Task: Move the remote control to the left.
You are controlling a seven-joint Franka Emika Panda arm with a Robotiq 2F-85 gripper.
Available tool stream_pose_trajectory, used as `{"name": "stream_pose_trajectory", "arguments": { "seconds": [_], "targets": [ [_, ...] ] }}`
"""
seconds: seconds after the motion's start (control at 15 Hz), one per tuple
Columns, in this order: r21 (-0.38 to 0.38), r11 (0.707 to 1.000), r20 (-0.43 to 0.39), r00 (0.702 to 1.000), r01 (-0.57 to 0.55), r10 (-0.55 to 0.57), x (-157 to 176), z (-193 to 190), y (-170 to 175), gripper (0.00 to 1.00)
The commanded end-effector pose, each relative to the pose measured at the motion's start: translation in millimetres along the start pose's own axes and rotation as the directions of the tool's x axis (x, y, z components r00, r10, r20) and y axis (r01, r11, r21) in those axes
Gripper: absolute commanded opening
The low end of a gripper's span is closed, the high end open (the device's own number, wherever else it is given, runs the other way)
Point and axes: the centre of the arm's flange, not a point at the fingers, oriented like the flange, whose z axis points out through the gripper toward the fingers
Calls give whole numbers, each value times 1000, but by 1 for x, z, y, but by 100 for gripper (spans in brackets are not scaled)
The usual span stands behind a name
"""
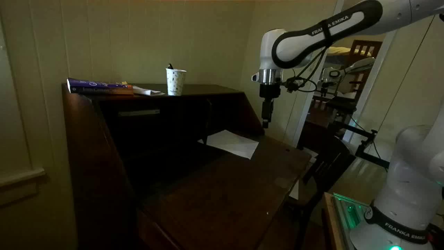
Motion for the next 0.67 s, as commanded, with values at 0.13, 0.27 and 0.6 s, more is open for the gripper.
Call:
{"name": "stream_pose_trajectory", "arguments": {
  "seconds": [0.13,0.27,0.6],
  "targets": [
    [0,1000,0,1000,0,0,0,0,0,100],
    [0,1000,0,1000,0,0,0,0,0,100],
    [109,955,-31,960,-275,279,70,7,75,100]
  ]
}}
